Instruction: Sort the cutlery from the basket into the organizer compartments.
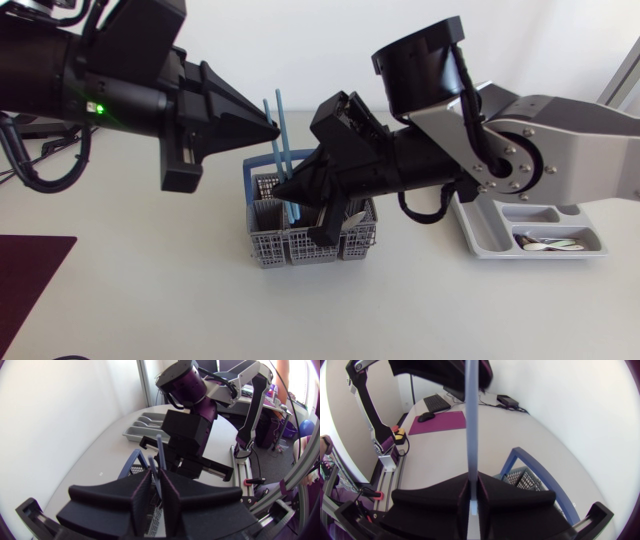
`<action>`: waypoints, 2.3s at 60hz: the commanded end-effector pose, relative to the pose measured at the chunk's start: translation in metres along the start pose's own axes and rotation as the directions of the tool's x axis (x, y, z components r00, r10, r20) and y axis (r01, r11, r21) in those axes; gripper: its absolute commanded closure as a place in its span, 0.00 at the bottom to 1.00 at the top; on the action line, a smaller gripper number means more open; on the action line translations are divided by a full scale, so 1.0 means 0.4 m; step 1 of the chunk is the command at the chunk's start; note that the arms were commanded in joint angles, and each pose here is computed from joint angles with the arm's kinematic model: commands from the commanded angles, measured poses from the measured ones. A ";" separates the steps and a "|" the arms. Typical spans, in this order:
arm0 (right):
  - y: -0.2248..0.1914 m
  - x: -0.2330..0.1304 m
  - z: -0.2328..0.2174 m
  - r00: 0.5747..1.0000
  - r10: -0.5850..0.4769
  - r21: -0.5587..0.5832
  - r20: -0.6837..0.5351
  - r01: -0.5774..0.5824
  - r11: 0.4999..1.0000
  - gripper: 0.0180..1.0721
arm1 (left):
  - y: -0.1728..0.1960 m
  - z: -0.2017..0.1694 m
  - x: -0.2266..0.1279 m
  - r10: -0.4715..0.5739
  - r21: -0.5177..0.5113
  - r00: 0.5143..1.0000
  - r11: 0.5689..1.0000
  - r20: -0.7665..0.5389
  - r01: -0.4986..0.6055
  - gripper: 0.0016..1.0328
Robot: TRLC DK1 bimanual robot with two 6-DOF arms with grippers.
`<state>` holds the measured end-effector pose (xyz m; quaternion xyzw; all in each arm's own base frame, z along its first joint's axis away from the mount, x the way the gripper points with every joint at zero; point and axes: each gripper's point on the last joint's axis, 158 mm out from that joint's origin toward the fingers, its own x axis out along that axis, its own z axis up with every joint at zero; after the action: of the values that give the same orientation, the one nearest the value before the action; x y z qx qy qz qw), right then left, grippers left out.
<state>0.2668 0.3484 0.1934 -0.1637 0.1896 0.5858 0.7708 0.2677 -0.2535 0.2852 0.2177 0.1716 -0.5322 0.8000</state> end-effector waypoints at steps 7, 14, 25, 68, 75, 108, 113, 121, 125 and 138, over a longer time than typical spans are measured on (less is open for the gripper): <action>-0.014 0.023 -0.053 0.998 -0.001 0.051 -0.070 0.004 0.999 0.95 | 0.029 0.063 -0.076 0.086 0.006 0.993 0.996 0.080 -0.087 0.36; -0.021 0.026 -0.062 0.996 -0.012 0.048 -0.092 0.016 0.999 0.95 | 0.049 0.082 -0.103 0.121 -0.003 0.987 0.993 0.103 -0.122 0.25; -0.046 -0.050 -0.025 0.995 -0.063 0.055 -0.084 0.067 0.996 0.95 | 0.102 0.087 -0.149 0.200 -0.024 0.973 0.980 0.118 -0.198 0.18; -0.461 -0.482 -0.324 0.813 -0.447 0.422 -0.374 0.578 0.698 0.95 | 0.035 -0.117 0.048 0.142 0.029 0.990 0.990 -0.026 -0.141 0.17; -0.501 -0.510 -0.443 0.764 -0.436 0.459 -0.476 0.638 0.618 0.95 | 0.009 -0.149 0.094 0.122 0.056 0.990 0.991 -0.065 -0.118 0.17; -0.571 -0.533 -0.834 0.637 -0.270 0.519 -0.722 0.757 0.396 0.95 | -0.075 -0.210 0.178 0.105 0.142 0.985 0.986 -0.134 -0.085 0.17; -0.577 -0.517 -0.867 0.632 -0.251 0.521 -0.733 0.759 0.391 0.95 | -0.079 -0.212 0.179 0.101 0.144 0.985 0.986 -0.136 -0.081 0.17; -0.589 -0.498 -0.913 0.624 -0.234 0.522 -0.746 0.765 0.377 0.95 | -0.088 -0.213 0.182 0.094 0.146 0.986 0.987 -0.138 -0.074 0.17; -0.593 -0.490 -0.933 0.617 -0.229 0.519 -0.753 0.770 0.371 0.91 | -0.092 -0.215 0.184 0.096 0.151 0.985 0.986 -0.141 -0.075 0.17; -0.603 -0.483 -0.952 0.615 -0.236 0.520 -0.752 0.774 0.362 0.59 | -0.101 -0.219 0.199 0.090 0.159 0.985 0.985 -0.149 -0.066 0.17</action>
<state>0.4139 -0.0536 -0.0321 -0.0155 0.5835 0.0775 0.8083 0.2586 -0.2808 0.1801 0.3147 0.1732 -0.4894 0.7946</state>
